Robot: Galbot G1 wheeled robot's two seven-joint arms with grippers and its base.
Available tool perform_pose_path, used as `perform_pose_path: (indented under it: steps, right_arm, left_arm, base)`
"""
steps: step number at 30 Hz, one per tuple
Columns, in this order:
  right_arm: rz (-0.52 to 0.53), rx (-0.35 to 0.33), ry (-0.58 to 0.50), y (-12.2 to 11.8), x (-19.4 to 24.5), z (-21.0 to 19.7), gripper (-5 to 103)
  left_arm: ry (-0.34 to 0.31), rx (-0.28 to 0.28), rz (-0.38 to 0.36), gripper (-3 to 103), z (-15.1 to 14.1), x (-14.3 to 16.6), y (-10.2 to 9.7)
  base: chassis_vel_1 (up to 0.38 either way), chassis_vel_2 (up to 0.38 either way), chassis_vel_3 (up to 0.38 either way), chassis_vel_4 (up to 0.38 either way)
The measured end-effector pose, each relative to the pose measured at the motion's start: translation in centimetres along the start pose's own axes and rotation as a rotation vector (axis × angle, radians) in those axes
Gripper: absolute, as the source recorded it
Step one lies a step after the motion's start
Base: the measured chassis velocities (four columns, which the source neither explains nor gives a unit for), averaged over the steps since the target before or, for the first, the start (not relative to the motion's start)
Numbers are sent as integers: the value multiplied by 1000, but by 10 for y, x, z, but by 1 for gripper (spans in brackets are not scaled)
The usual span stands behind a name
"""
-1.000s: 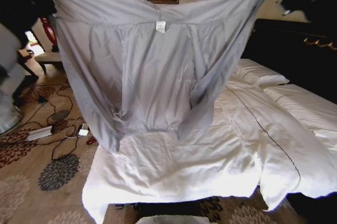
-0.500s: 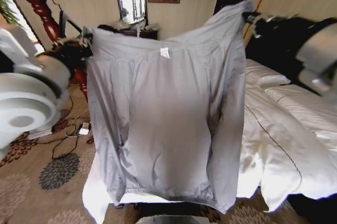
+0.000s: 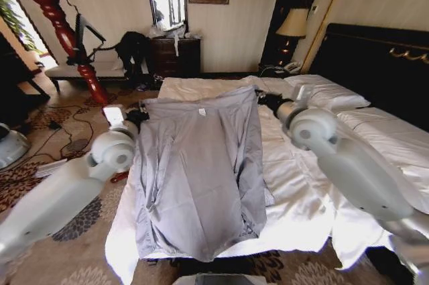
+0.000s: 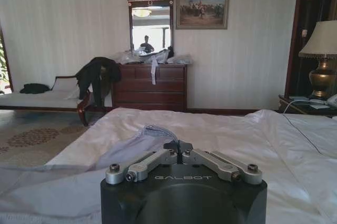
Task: Pick up the clothes from the bed and hang them on the clothes hanger.
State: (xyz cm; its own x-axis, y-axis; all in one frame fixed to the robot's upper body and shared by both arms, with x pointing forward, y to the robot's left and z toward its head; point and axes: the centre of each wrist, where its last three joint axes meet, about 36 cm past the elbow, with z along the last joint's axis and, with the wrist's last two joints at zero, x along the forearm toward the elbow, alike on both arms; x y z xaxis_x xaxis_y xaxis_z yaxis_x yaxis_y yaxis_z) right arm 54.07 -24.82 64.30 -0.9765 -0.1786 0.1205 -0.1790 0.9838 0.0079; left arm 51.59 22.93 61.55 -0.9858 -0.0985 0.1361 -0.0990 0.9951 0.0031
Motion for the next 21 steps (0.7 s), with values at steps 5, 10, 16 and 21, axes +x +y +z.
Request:
perform_pose_path:
  steps: [5, 10, 16, 21]
  right_arm:
    - [27, 17, 36, -1, -41, 33, 0]
    - [56, 30, 95, -2, -78, 73, 0]
    - [92, 31, 142, -8, -104, 106, 0]
    - [94, 24, 160, -2, -114, 120, 0]
  left_arm:
    - [44, -25, -43, 1, 25, -53, -23]
    - [71, -52, -71, 1, 47, -92, -50]
    - [108, -96, -113, 1, 69, -129, -74]
    - [134, -128, -142, 1, 83, -147, -84]
  base:
    - [0, 0, 0, 0]
    - [0, 0, 0, 0]
    - [0, 0, 0, 0]
    - [0, 0, 0, 0]
